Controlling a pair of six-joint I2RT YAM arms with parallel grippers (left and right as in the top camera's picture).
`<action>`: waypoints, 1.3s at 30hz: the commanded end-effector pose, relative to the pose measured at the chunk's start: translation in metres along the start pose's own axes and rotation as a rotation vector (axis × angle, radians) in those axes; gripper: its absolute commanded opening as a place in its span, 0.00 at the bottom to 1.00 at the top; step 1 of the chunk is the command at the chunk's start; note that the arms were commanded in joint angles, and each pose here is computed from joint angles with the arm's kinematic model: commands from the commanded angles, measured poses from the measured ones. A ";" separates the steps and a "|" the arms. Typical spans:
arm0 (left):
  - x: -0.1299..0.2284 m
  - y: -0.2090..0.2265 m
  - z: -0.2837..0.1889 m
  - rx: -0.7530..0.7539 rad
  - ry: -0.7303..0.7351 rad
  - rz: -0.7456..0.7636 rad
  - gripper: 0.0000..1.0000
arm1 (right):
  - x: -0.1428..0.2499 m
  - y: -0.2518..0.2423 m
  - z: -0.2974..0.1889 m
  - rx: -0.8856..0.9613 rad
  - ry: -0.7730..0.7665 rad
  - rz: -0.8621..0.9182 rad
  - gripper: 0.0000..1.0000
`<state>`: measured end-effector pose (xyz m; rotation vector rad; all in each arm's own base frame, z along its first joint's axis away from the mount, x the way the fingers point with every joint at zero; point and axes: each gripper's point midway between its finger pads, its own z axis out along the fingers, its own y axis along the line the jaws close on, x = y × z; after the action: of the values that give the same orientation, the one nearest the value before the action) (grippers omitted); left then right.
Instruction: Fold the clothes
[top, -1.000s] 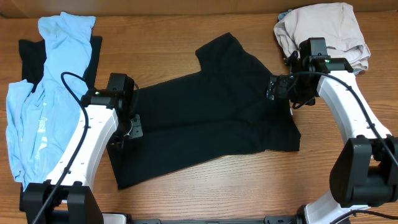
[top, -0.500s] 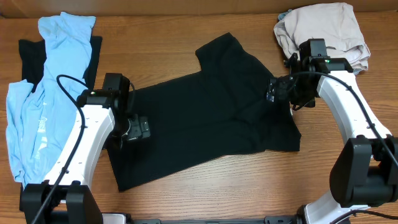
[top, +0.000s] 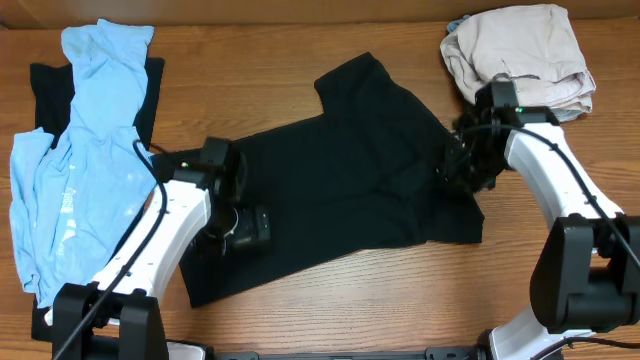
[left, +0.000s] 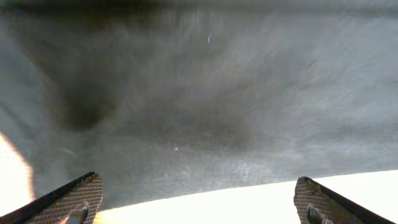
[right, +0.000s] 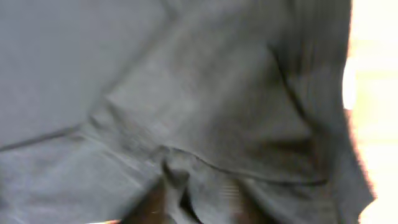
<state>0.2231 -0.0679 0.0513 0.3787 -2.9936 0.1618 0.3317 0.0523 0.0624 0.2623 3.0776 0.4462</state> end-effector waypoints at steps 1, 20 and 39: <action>0.020 -0.005 0.023 0.036 0.064 -0.023 1.00 | 0.013 -0.004 0.012 -0.008 0.021 0.040 0.13; -0.026 0.010 0.022 -0.044 -0.137 -0.020 1.00 | 0.080 -0.119 0.058 0.337 0.021 0.739 0.20; -0.107 0.067 -0.009 -0.016 -0.399 -0.173 1.00 | 0.125 -0.140 0.029 0.282 0.178 1.062 0.12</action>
<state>0.2948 0.0089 0.0320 0.7717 -3.2565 0.0824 0.2018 -0.0497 0.0002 1.9362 2.8345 0.0931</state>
